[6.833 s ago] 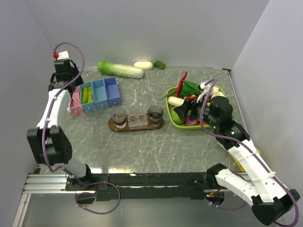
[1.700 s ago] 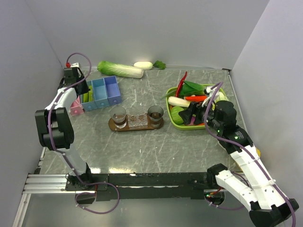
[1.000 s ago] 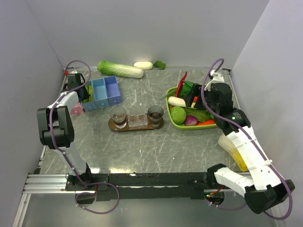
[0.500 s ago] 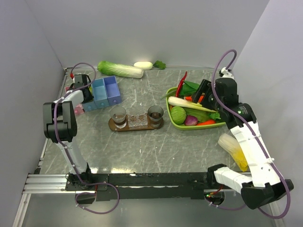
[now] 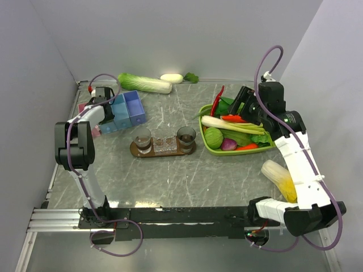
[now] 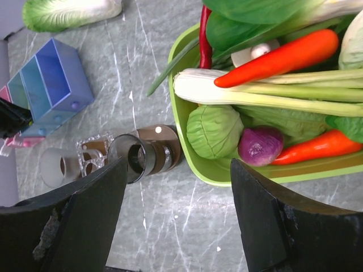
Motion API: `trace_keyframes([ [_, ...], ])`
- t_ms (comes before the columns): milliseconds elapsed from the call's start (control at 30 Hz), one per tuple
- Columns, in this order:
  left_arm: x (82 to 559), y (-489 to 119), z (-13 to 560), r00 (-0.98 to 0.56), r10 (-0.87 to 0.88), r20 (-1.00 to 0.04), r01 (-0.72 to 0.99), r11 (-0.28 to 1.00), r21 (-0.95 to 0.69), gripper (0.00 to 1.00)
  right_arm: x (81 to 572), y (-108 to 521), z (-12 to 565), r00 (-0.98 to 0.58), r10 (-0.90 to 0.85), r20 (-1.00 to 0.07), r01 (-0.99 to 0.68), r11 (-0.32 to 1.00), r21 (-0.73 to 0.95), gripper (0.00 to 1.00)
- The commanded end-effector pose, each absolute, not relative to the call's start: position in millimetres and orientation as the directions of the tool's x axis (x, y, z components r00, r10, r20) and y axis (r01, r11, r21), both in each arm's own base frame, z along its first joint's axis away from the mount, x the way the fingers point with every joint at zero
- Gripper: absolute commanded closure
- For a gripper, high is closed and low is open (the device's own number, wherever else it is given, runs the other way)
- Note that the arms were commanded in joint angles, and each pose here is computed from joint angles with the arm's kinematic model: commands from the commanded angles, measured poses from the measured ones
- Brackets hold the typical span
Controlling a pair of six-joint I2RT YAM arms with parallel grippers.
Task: Prepare toiletry sets of a toothbrush and toothpaste on the tray
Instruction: Pick up the toothpaste from the storage box.
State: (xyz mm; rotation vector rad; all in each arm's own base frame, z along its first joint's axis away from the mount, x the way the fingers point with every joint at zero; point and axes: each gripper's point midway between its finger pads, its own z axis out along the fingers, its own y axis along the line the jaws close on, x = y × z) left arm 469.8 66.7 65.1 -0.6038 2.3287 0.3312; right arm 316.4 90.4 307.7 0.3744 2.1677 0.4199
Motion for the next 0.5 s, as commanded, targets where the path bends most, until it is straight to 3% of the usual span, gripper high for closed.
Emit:
trace_keyframes([
  [0,476,81,94,-0.588,-0.342,-0.733,-0.573,0.816,0.079,0.64,322,93,329,-0.551,0.398,-0.733,0.059,0.895,0.442,0.20],
  [467,476,90,67,-0.654,-0.322,-0.685,-0.573,0.802,0.169,0.63,326,87,333,-0.535,0.408,-0.739,0.047,0.888,0.457,0.20],
])
